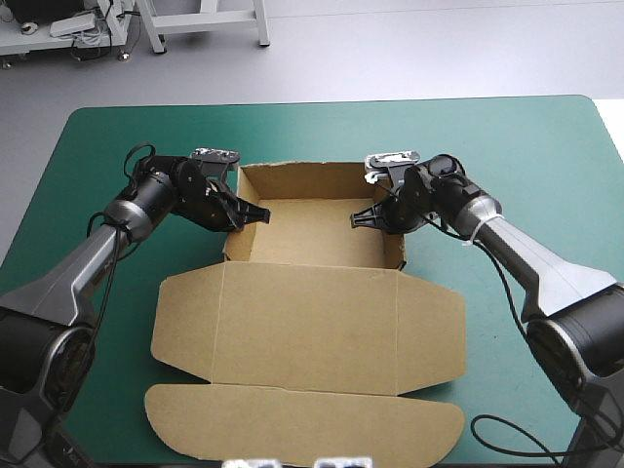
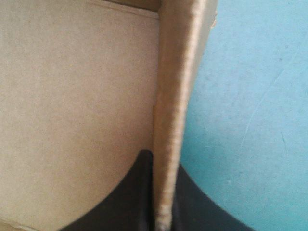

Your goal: Fold the box

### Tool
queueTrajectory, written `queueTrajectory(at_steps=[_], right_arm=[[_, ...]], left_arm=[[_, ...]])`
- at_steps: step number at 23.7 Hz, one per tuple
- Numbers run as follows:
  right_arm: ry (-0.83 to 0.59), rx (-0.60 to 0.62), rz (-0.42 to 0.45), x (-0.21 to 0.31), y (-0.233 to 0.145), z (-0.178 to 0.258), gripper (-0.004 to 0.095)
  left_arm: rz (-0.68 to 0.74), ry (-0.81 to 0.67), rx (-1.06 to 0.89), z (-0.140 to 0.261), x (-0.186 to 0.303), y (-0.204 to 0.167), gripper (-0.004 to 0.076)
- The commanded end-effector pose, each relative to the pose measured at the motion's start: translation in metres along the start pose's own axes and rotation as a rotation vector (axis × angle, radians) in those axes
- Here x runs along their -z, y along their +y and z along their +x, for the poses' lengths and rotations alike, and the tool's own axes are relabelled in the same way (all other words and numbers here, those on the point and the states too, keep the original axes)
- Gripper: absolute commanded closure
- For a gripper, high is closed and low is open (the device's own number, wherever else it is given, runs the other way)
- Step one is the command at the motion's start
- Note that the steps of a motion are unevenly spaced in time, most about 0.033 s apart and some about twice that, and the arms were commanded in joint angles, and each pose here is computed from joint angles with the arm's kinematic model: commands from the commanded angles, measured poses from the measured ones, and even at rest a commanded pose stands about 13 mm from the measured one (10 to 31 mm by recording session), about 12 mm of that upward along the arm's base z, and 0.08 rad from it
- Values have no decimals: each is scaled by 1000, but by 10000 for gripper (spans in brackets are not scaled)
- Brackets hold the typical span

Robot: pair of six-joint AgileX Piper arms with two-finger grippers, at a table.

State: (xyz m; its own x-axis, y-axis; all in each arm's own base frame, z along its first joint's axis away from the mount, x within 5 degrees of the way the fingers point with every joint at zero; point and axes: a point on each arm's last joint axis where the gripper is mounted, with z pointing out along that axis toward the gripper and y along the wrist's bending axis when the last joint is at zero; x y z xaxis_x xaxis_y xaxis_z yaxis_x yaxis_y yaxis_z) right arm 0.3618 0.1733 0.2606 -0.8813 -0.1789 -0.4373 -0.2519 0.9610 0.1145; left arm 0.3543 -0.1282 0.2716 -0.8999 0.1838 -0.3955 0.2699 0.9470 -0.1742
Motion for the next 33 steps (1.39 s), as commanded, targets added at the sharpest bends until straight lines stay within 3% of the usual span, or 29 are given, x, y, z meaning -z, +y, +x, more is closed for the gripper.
queueTrajectory(at_steps=[1, 5, 9, 12, 15, 16, 18, 24, 30, 33], right_arm=[[-51, 5, -81, 13, 16, -4, 921], [-47, 41, -80, 15, 17, -5, 891], [-53, 84, -36, 25, 14, -12, 654], [-62, 112, 10, 35, 12, -18, 502], [-69, 138, 54, 44, 9, -24, 480], [-72, 136, 63, 46, 7, -26, 480], [-63, 128, 71, 47, 3, -26, 479], [-87, 93, 81, 60, -9, -35, 480], [-211, 87, 68, 123, -2, -62, 480], [-222, 113, 77, 150, -1, -66, 480]], left_arm=[[62, 62, 13, 5, 0, -11, 732], [57, 124, -11, 9, -7, -10, 725], [64, 171, -66, 13, -7, -10, 669], [72, 183, -64, 11, -4, -11, 568], [75, 178, -77, 8, 0, -12, 417], [77, 156, -90, 4, 4, -13, 310], [75, 124, -98, -3, 11, -15, 229], [59, -13, -138, -31, 46, -20, 215], [-115, -109, -182, -54, 111, -16, 216], [-103, -241, -103, -60, 150, -22, 232]])
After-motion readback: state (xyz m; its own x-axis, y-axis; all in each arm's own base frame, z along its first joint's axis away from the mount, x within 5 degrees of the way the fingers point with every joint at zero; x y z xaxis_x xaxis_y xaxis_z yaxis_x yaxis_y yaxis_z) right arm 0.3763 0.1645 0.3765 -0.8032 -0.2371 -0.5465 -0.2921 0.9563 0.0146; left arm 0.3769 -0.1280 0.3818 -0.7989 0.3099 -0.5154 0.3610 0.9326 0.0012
